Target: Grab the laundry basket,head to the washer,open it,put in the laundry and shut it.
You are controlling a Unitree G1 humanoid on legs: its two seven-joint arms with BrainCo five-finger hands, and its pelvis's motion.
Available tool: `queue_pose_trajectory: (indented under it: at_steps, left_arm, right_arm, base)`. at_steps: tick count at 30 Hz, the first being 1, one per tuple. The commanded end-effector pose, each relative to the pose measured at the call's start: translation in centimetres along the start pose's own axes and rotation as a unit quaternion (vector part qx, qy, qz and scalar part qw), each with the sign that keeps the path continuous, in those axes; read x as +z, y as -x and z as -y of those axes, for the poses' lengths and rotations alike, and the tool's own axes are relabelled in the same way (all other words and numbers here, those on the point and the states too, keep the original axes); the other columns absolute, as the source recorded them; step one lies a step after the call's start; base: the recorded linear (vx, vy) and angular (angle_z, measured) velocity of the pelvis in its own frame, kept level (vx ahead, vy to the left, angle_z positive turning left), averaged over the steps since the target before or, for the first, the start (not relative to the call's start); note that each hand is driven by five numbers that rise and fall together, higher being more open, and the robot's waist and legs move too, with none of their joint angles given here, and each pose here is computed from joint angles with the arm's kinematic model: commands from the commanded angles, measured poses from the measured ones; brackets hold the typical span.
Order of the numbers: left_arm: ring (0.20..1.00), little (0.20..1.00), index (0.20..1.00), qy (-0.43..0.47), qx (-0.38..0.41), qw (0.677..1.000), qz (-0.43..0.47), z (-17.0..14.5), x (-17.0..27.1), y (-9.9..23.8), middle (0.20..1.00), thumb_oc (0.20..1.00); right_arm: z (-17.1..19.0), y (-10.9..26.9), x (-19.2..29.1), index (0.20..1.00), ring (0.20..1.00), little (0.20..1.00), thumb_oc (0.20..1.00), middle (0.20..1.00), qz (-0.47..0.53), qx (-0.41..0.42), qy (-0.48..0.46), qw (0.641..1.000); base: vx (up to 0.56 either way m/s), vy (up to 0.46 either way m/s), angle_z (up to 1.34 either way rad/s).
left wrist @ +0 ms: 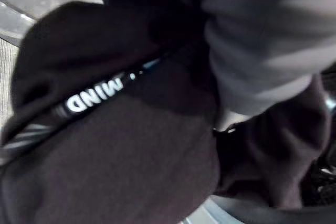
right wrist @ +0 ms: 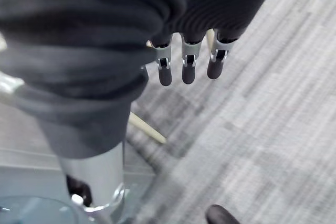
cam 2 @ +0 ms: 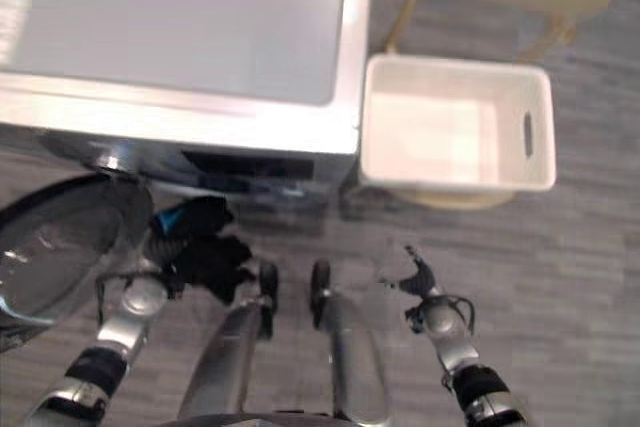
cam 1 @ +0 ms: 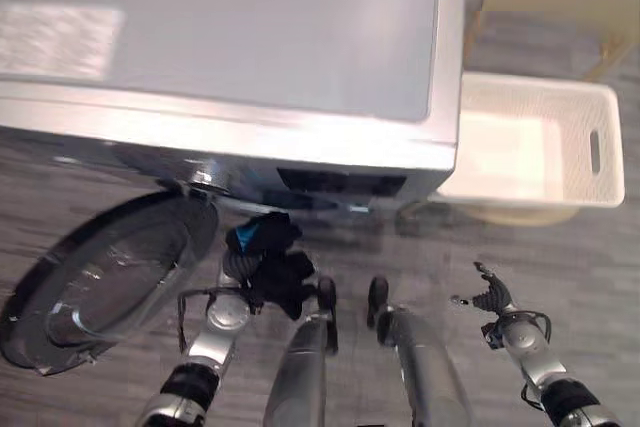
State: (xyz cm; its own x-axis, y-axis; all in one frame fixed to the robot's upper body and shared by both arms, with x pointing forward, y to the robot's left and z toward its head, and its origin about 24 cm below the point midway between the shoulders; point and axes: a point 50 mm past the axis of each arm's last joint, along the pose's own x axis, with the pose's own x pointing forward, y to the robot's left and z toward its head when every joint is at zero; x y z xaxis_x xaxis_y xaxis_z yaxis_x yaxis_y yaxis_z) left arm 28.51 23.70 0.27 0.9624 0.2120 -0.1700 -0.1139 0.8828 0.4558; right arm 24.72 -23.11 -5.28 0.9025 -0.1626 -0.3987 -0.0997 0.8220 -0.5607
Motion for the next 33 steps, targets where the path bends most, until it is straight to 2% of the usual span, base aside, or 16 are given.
queue_pose_trajectory:
  at_steps: [1, 4, 5, 12, 13, 16, 17, 20, 21, 23, 24, 26, 30, 31, 32, 33]
  left_arm:
    - [0.200, 0.200, 0.200, -0.017, 0.089, 0.993, 0.078, -2.6, 3.0, -0.6, 0.200, 0.200]
    - [0.200, 0.200, 0.200, -0.032, 0.128, 0.983, 0.131, -3.4, 6.2, -1.7, 0.200, 0.200]
    - [0.200, 0.200, 0.200, -0.080, 0.180, 0.961, 0.194, -4.8, 10.1, -2.8, 0.200, 0.200]
    - [0.200, 0.200, 0.200, -0.171, 0.305, 0.893, 0.284, -9.0, 18.2, -4.4, 0.200, 0.200]
    - [0.200, 0.200, 0.200, -0.188, 0.351, 0.859, 0.320, -10.5, 21.6, -4.3, 0.200, 0.200]
    - [0.200, 0.200, 0.200, -0.206, 0.410, 0.807, 0.371, -12.2, 26.2, -3.4, 0.200, 0.200]
    - [0.200, 0.200, 0.200, -0.206, 0.410, 0.807, 0.372, -12.2, 26.3, -3.4, 0.200, 0.200]
    - [0.200, 0.200, 0.200, -0.248, 0.468, 0.736, 0.421, -14.5, 32.3, -1.6, 0.200, 0.200]
    - [0.200, 0.200, 0.200, -0.248, 0.468, 0.735, 0.423, -14.5, 32.5, -1.6, 0.200, 0.200]
    - [0.200, 0.200, 0.200, -0.260, 0.491, 0.693, 0.459, -15.1, 35.4, 0.1, 0.200, 0.200]
    - [0.200, 0.200, 0.200, -0.281, 0.507, 0.652, 0.490, -15.1, 37.6, 1.6, 0.200, 0.200]
    - [0.200, 0.200, 0.200, -0.315, 0.527, 0.603, 0.510, -15.2, 39.2, 3.0, 0.200, 0.200]
    - [0.200, 0.200, 0.200, -0.384, 0.552, 0.540, 0.506, -15.4, 40.8, 3.9, 0.200, 0.200]
    - [0.862, 0.862, 0.862, -0.423, 0.545, 0.524, 0.499, -15.1, 41.1, 3.9, 0.862, 0.862]
    - [1.000, 1.000, 1.000, -0.424, 0.544, 0.523, 0.500, -15.1, 41.2, 3.9, 1.000, 1.000]
    - [1.000, 1.000, 1.000, -0.464, 0.522, 0.527, 0.485, -14.5, 41.2, 3.3, 1.000, 1.000]
  right_arm:
    - [-0.4, 0.8, 0.6, 1.000, 1.000, 1.000, 1.000, 1.000, 0.031, -0.016, -0.029, 0.999]
    - [-0.6, 0.5, 2.3, 1.000, 1.000, 1.000, 1.000, 1.000, 0.063, -0.023, -0.048, 0.997]
    - [-0.1, 0.4, 4.2, 1.000, 1.000, 1.000, 1.000, 1.000, 0.108, -0.033, -0.050, 0.992]
    - [0.9, 0.7, 6.4, 1.000, 1.000, 1.000, 1.000, 1.000, 0.173, -0.053, -0.072, 0.981]
    - [1.0, 0.8, 6.9, 1.000, 1.000, 1.000, 1.000, 1.000, 0.190, -0.056, -0.077, 0.977]
    - [1.4, 0.8, 7.9, 1.000, 1.000, 1.000, 1.000, 1.000, 0.215, -0.058, -0.081, 0.971]
    - [1.4, 0.8, 7.9, 1.000, 1.000, 1.000, 1.000, 1.000, 0.216, -0.059, -0.083, 0.971]
    - [2.0, 0.7, 9.1, 1.000, 1.000, 1.000, 1.000, 1.000, 0.249, -0.047, -0.070, 0.965]
    - [2.0, 0.7, 9.2, 1.000, 1.000, 1.000, 1.000, 1.000, 0.250, -0.047, -0.073, 0.964]
    - [2.1, 0.9, 9.4, 1.000, 1.000, 1.000, 1.000, 1.000, 0.262, -0.039, -0.068, 0.962]
    - [2.3, 1.1, 9.6, 1.000, 1.000, 1.000, 1.000, 1.000, 0.269, -0.033, -0.067, 0.960]
    - [2.7, 1.1, 9.8, 1.000, 1.000, 1.000, 1.000, 1.000, 0.275, -0.032, -0.068, 0.959]
    - [3.1, 1.2, 9.9, 1.000, 1.000, 1.000, 1.000, 1.000, 0.284, -0.032, -0.065, 0.956]
    - [3.5, 1.1, 10.0, 1.000, 1.000, 1.000, 1.000, 1.000, 0.287, -0.041, -0.067, 0.955]
    - [3.5, 1.1, 10.1, 1.000, 1.000, 1.000, 1.000, 1.000, 0.287, -0.042, -0.068, 0.954]
    - [3.8, 1.1, 10.3, 1.000, 1.000, 1.000, 1.000, 1.000, 0.291, -0.043, -0.064, 0.953]
  base:
    - [-0.12, 0.037, -0.13]
    - [-0.11, 0.026, 0.08]
    - [-0.09, 0.026, -0.06]
    - [-0.02, 0.016, -0.06]
    - [0.01, 0.023, -0.07]
    - [0.02, 0.016, 0.04]
    - [0.01, 0.011, 0.13]
    - [0.01, 0.012, 0.06]
    - [0.00, 0.018, 0.07]
    - [0.01, 0.013, 0.07]
    - [0.00, 0.000, 0.00]
    - [0.00, 0.000, 0.00]
    - [0.01, 0.000, -0.01]
    - [0.02, -0.002, -0.06]
    - [0.00, -0.013, -0.10]
    - [-0.01, -0.010, -0.08]
